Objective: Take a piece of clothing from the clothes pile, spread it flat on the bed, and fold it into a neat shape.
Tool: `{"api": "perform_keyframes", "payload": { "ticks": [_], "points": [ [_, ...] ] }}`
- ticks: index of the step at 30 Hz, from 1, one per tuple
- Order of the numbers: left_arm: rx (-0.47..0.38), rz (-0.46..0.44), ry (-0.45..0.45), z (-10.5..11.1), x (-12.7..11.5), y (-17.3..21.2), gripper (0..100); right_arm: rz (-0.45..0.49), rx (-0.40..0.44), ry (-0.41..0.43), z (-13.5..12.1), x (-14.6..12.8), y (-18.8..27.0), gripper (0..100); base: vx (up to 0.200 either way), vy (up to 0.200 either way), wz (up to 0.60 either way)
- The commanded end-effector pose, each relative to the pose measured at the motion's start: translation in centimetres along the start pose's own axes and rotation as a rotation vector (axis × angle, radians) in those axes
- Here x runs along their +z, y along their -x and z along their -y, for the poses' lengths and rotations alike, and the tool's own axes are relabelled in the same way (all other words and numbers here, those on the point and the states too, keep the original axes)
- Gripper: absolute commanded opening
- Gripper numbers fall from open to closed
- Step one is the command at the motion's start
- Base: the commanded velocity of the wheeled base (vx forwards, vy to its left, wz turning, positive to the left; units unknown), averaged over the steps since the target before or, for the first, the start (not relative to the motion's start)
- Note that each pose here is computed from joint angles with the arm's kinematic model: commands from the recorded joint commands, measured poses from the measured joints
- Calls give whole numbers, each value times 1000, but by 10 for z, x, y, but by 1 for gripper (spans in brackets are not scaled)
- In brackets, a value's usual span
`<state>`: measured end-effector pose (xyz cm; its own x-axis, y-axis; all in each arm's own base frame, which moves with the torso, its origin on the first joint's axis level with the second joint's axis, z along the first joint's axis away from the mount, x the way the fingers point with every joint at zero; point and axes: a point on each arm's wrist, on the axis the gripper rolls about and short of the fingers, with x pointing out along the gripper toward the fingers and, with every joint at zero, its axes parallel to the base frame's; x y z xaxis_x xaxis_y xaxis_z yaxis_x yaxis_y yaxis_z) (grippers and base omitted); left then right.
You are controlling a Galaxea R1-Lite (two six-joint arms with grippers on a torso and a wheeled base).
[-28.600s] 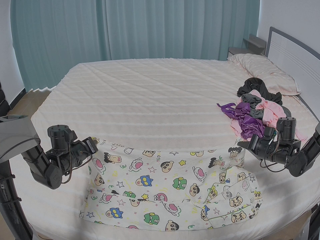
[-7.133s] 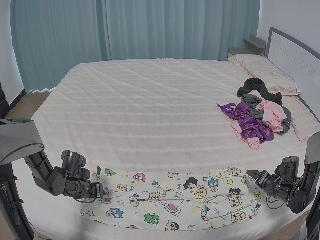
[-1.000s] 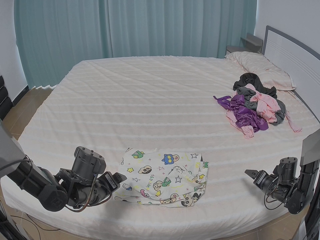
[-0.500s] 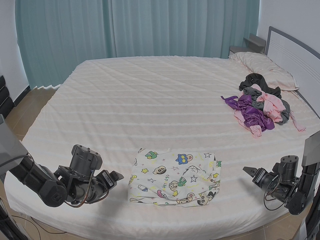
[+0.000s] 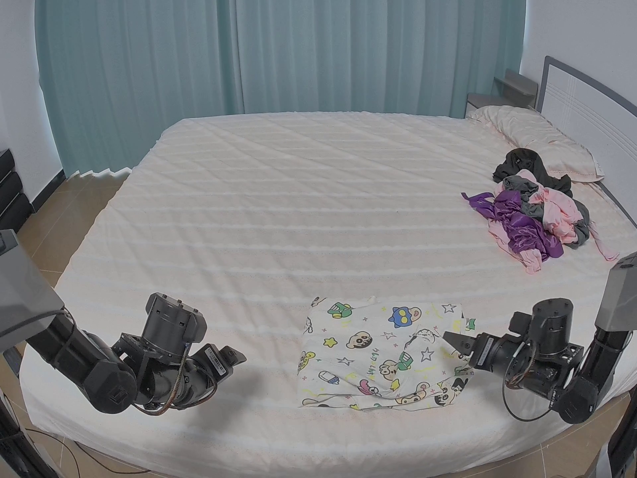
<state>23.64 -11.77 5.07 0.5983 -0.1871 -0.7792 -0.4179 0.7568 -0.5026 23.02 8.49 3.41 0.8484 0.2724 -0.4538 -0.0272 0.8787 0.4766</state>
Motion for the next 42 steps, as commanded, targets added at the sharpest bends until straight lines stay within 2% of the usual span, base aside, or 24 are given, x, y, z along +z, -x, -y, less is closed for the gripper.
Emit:
{"api": "perform_keyframes", "payload": {
  "ticks": [1,5,7,11,19,20,28,34,42],
  "points": [
    [26,-19,-8,-3,-4,-7,100,-23,73,107,-31,8,-26,100,0,0,0],
    [33,-34,-23,-3,-10,-9,100,-86,96,194,-42,13,-42,100,0,0,0],
    [32,-36,-25,-3,-10,-9,100,-98,106,206,-46,14,-46,100,0,0,0],
    [36,-39,-26,-3,-11,-10,100,-154,80,265,-49,15,-59,100,0,0,0],
    [40,-45,-34,-3,-13,-12,100,-209,61,311,-52,9,-77,100,0,0,0],
    [41,-46,-34,-3,-13,-12,100,-224,54,315,-51,7,-77,0,0,0,0],
    [48,-50,-44,-4,-14,-13,100,-254,28,315,-47,2,-70,0,0,0,0],
    [49,-58,-63,-4,-18,-13,100,-239,42,316,-47,9,-34,0,0,0,0],
    [54,-61,-64,-5,-19,-13,100,-290,17,320,-30,-5,16,0,0,0,0]
  ]
}}
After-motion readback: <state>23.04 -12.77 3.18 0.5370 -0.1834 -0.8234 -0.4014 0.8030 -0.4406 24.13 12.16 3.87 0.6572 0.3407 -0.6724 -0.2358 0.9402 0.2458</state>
